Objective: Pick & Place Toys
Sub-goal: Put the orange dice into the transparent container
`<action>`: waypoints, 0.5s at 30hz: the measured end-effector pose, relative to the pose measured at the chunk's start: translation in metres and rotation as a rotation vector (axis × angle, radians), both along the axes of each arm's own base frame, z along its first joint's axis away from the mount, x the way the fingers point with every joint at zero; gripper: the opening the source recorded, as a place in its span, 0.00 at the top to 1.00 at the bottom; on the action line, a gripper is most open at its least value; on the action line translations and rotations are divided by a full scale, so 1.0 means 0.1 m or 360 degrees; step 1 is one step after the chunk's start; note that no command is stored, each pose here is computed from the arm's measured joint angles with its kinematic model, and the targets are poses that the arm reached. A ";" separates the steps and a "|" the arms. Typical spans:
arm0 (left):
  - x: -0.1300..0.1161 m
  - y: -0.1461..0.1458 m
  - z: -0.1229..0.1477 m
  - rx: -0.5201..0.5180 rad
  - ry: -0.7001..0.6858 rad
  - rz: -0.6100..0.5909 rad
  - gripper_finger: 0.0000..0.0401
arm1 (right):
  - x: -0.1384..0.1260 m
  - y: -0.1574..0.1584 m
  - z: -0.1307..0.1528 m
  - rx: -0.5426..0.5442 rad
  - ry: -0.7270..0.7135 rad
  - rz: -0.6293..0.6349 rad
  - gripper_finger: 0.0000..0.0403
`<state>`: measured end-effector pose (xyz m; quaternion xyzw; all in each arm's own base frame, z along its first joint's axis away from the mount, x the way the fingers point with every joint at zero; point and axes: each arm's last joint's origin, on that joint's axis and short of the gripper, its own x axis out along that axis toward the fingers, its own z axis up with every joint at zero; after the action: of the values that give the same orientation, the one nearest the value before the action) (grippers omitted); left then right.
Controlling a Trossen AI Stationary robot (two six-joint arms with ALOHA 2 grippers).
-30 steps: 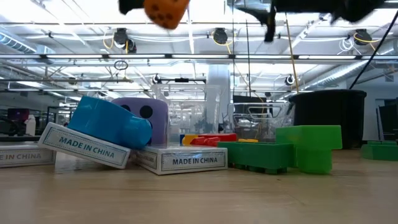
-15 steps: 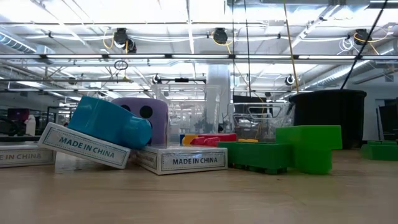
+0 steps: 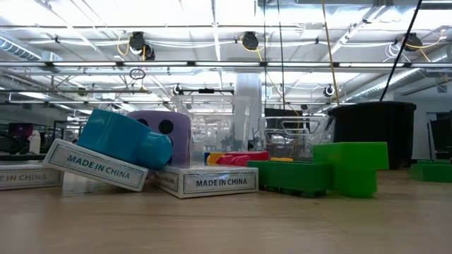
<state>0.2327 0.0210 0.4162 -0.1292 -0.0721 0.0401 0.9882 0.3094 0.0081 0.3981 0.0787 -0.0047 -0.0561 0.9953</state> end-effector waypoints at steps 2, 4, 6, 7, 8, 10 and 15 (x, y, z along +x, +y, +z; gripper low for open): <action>0.00 0.00 0.00 0.0002 0.0000 -0.0023 0.19 | -0.04 -0.05 0.04 0.0025 -0.0027 -0.0027 0.57; 0.00 -0.01 0.00 0.0003 0.0001 -0.0029 0.20 | -0.10 -0.10 0.09 0.0044 -0.0052 -0.0051 0.54; 0.00 -0.01 0.00 0.0004 -0.0001 -0.0031 0.22 | -0.15 -0.16 0.13 0.0077 -0.0070 -0.0047 0.51; 0.00 0.00 0.00 0.0004 -0.0001 -0.0029 0.22 | -0.17 -0.19 0.14 0.0103 -0.0075 -0.0031 0.49; 0.00 0.00 0.00 0.0006 -0.0001 -0.0025 0.22 | -0.19 -0.22 0.16 0.0137 -0.0084 -0.0014 0.46; 0.00 0.01 0.00 0.0014 0.0000 -0.0018 0.22 | -0.21 -0.27 0.18 0.0210 -0.0100 0.0046 0.41; 0.02 0.05 -0.01 0.0033 0.0008 -0.0020 0.22 | -0.20 -0.36 0.16 0.0315 -0.0098 0.0166 0.29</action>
<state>0.2345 0.0261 0.4150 -0.1192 -0.0692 0.0335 0.9899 0.2899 -0.0275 0.4144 0.1784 -0.0258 -0.0019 0.9836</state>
